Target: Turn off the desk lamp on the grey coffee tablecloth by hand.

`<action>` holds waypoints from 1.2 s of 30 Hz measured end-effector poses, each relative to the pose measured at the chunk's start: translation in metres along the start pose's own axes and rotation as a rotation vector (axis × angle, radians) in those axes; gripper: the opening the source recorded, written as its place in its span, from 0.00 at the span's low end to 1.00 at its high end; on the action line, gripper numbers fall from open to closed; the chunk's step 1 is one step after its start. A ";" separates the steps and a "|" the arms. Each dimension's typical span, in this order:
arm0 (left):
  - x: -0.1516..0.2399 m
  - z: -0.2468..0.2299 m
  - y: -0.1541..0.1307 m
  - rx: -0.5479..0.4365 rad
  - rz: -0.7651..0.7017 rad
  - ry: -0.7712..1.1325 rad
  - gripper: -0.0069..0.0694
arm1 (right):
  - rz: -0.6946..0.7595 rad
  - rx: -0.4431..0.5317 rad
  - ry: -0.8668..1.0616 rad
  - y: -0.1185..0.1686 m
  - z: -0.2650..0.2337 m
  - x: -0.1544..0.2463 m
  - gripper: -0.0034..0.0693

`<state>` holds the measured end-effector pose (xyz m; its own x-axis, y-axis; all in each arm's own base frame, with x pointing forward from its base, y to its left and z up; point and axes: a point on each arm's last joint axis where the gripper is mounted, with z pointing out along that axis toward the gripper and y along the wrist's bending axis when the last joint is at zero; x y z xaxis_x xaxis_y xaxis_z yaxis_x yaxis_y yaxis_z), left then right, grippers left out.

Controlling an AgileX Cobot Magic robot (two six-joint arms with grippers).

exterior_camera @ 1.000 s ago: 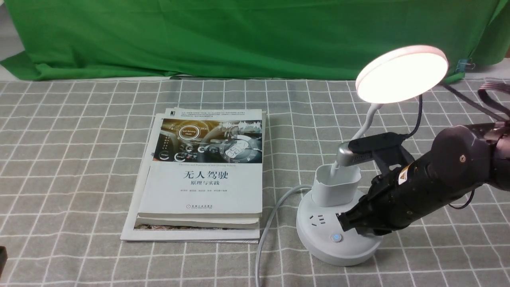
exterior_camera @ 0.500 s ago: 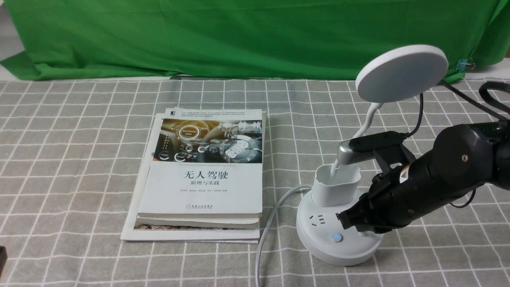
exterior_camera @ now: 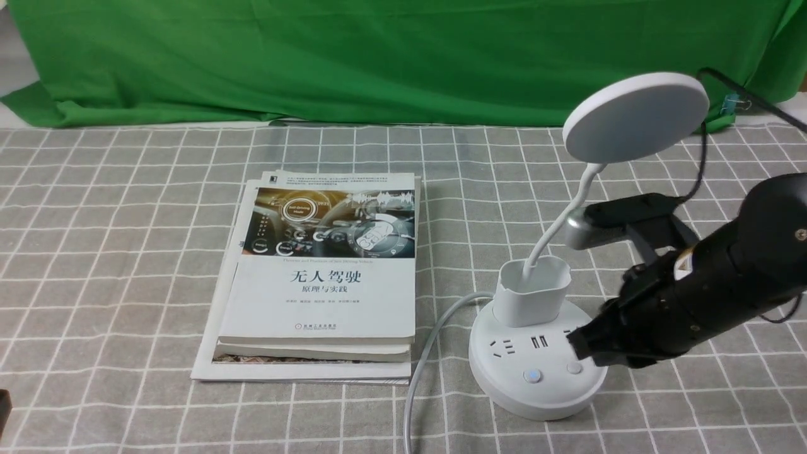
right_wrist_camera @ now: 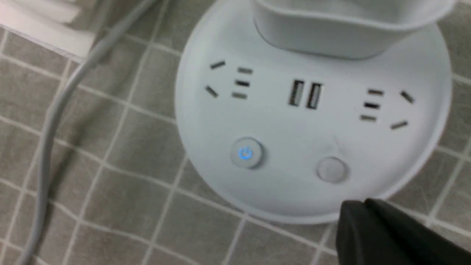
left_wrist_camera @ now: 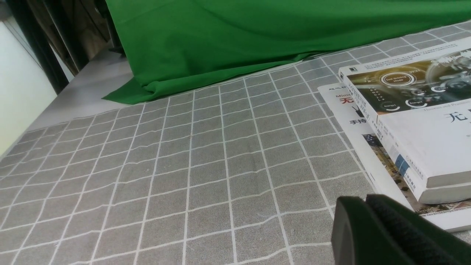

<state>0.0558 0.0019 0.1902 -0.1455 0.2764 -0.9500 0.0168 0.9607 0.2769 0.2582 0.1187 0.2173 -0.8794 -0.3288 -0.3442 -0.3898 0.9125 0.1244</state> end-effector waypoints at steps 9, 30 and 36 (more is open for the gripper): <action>0.000 0.000 0.000 0.000 0.000 0.000 0.11 | 0.125 0.140 -0.286 -0.056 -0.071 0.028 0.09; 0.000 0.000 0.000 0.000 0.000 0.000 0.11 | -0.031 0.244 -0.970 -0.015 -0.191 0.096 0.10; 0.000 0.000 0.000 0.000 0.000 0.000 0.11 | -0.087 0.279 -1.012 -0.011 -0.200 0.108 0.10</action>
<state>0.0558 0.0019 0.1902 -0.1455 0.2764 -0.9500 0.0168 0.9607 0.2769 0.1128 0.0248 0.3652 -0.1625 -0.1566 -0.9742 -0.2510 0.9614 -0.1126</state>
